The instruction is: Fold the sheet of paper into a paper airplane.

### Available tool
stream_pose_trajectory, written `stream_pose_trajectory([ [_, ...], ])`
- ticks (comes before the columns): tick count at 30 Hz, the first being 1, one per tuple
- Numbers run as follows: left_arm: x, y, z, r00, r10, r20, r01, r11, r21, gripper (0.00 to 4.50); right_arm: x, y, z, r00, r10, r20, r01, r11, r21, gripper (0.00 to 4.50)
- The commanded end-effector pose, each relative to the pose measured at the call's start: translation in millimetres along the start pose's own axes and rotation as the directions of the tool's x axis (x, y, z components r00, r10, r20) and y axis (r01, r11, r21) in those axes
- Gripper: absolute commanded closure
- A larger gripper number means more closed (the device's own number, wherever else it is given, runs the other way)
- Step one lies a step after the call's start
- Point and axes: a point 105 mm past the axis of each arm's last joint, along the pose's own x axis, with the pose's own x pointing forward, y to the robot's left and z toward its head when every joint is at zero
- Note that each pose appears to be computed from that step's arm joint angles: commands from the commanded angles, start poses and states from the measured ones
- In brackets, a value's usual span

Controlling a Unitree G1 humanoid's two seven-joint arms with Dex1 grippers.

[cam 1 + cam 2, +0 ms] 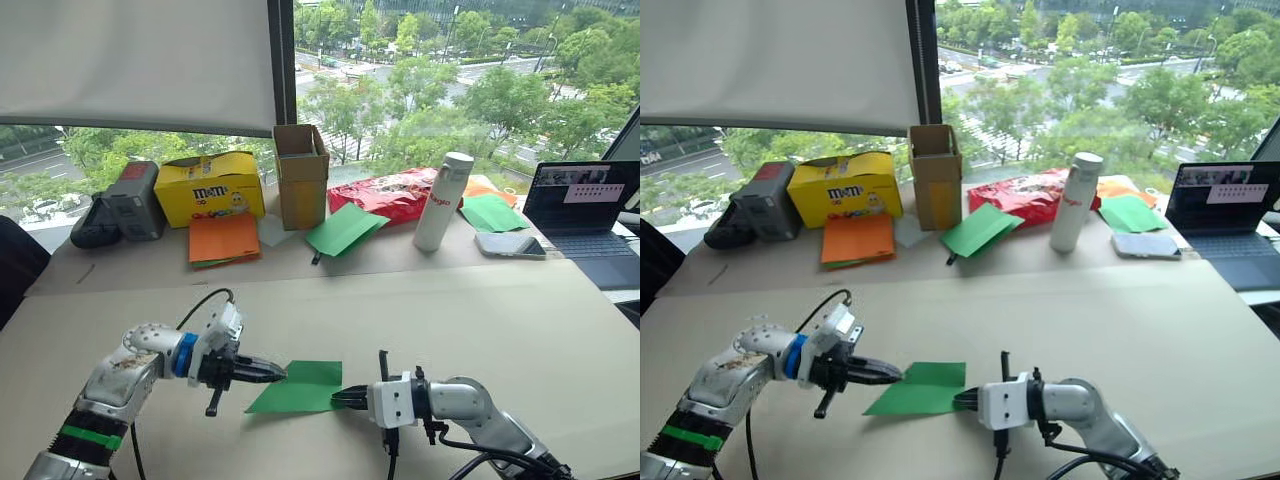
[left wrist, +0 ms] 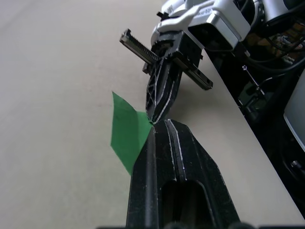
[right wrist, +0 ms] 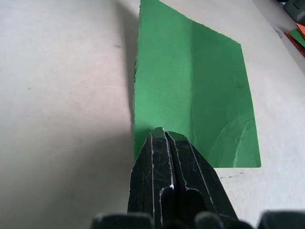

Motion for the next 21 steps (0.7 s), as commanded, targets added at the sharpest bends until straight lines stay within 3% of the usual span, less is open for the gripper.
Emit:
stream_pose_trajectory([
  [1,10,-2,-3,0.998,0.046,-0.046,-0.041,0.994,0.098,4.50,3,27,-21,0.990,0.118,-0.073,-0.111,0.989,0.099,4.42],
  [8,18,-1,-46,0.976,0.171,-0.135,-0.152,0.978,0.142,4.50,-3,23,-20,0.992,0.094,-0.086,-0.084,0.990,0.114,4.42],
  [16,8,0,-69,0.960,0.256,-0.117,-0.251,0.966,0.059,4.50,-10,20,-24,0.990,0.064,-0.122,-0.050,0.993,0.110,4.42],
  [21,7,-7,-74,0.957,0.276,-0.088,-0.275,0.961,0.020,4.50,-26,11,-21,0.995,-0.026,-0.098,0.050,0.968,0.246,4.42],
])
